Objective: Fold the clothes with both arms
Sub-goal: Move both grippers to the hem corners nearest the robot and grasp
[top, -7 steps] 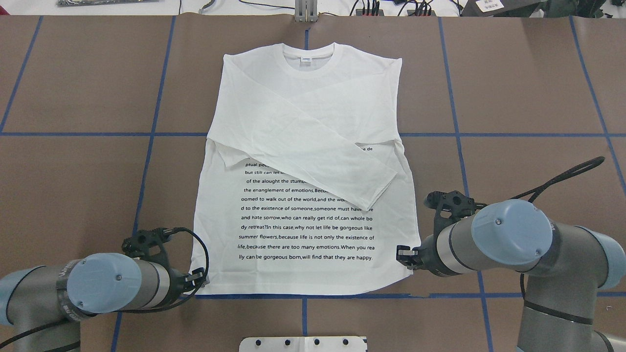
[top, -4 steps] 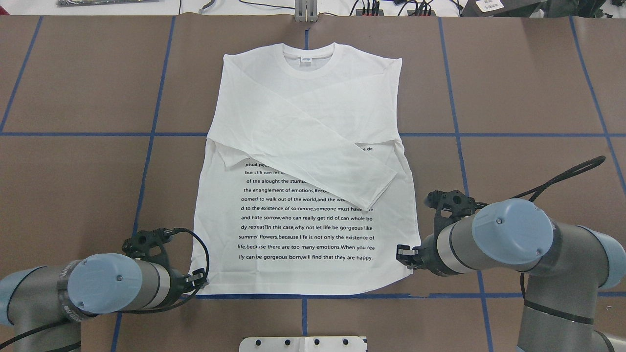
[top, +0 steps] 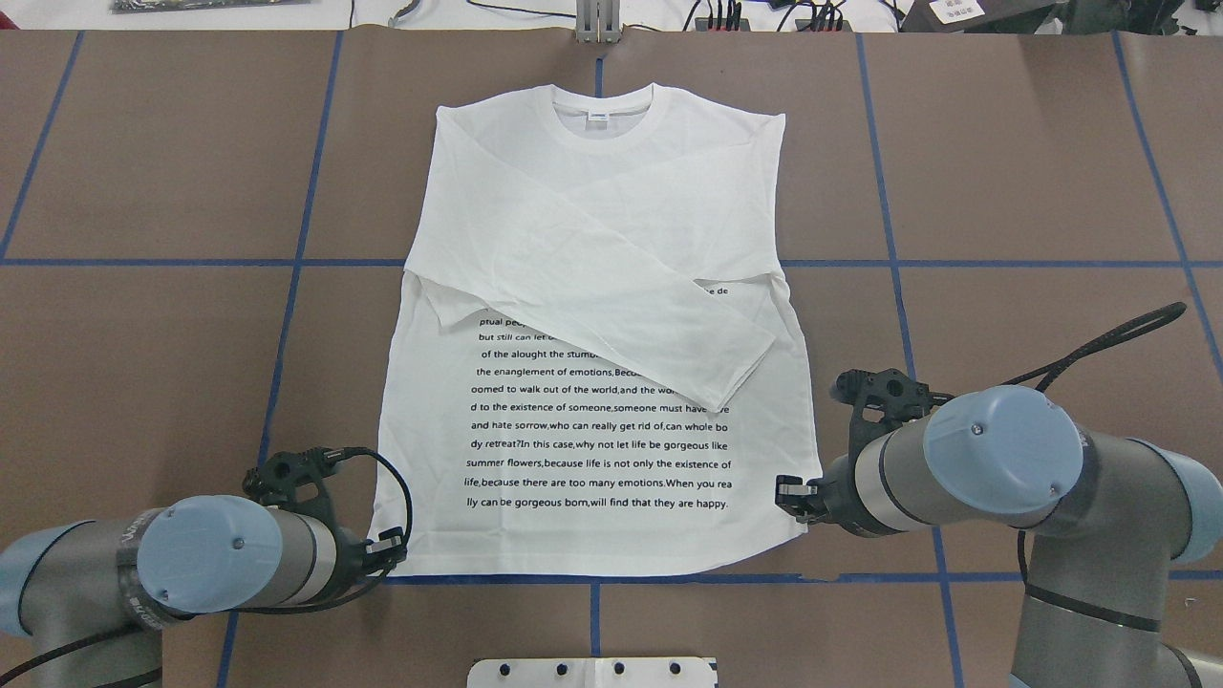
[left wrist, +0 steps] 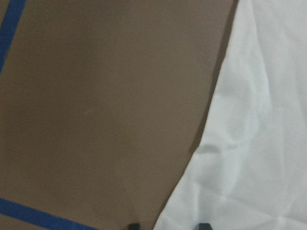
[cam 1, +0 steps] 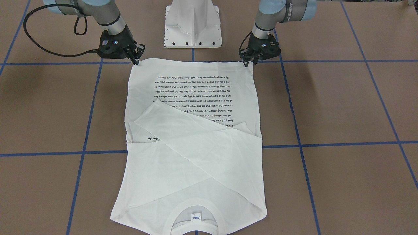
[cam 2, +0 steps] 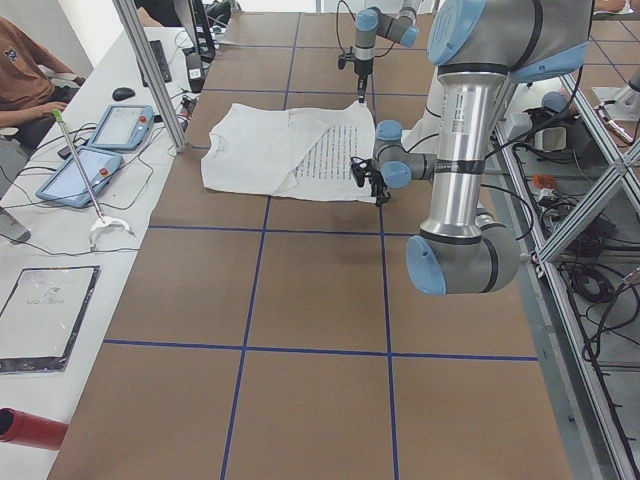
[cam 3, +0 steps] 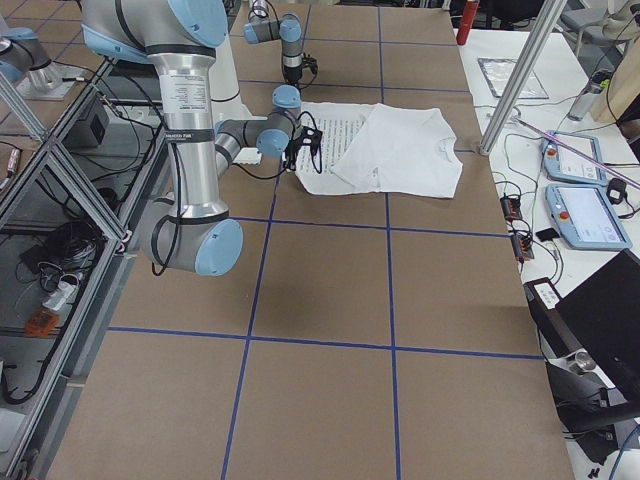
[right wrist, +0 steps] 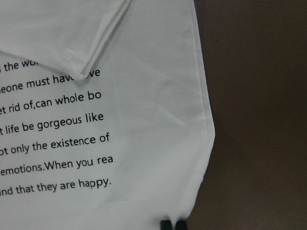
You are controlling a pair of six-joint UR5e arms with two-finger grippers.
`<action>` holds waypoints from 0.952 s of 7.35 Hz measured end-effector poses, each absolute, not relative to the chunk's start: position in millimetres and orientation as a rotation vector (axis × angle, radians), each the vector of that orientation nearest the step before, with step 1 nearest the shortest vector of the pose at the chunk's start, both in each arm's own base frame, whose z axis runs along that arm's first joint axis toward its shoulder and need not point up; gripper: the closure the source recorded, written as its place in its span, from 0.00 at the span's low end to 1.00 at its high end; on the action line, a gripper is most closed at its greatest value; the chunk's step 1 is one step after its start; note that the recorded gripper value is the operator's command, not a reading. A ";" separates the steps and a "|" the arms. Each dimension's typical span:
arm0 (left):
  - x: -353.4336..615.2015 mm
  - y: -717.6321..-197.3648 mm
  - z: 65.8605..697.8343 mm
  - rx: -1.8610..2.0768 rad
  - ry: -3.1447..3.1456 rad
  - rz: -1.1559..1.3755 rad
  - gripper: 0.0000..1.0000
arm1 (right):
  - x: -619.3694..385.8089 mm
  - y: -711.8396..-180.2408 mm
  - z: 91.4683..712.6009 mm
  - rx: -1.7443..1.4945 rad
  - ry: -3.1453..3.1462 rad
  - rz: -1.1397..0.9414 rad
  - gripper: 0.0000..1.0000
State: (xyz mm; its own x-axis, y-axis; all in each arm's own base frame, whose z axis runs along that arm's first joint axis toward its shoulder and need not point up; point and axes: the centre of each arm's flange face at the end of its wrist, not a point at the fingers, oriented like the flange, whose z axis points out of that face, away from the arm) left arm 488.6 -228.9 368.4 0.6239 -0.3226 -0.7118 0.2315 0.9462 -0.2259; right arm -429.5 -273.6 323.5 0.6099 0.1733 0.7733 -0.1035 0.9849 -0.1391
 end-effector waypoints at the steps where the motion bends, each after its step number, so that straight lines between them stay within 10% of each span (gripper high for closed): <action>1: 489.3 -228.8 367.3 -0.117 0.841 -0.318 0.55 | -429.5 -273.8 323.6 -0.083 -0.901 0.160 1.00; 4: 490.8 -228.9 363.5 -0.120 0.846 -0.317 0.99 | -428.6 -275.2 324.5 -0.082 -0.899 0.163 1.00; 7: 492.6 -229.8 352.4 -0.120 0.852 -0.317 1.00 | -426.7 -277.7 324.7 -0.085 -0.900 0.167 1.00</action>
State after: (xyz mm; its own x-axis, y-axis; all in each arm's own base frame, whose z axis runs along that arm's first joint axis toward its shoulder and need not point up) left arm 492.6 -229.8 352.4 0.6150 -0.3225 -0.7196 0.2272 0.9463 -0.2299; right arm -426.7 -277.7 324.7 0.6101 0.1801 0.7716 -0.1089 0.9836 -0.1435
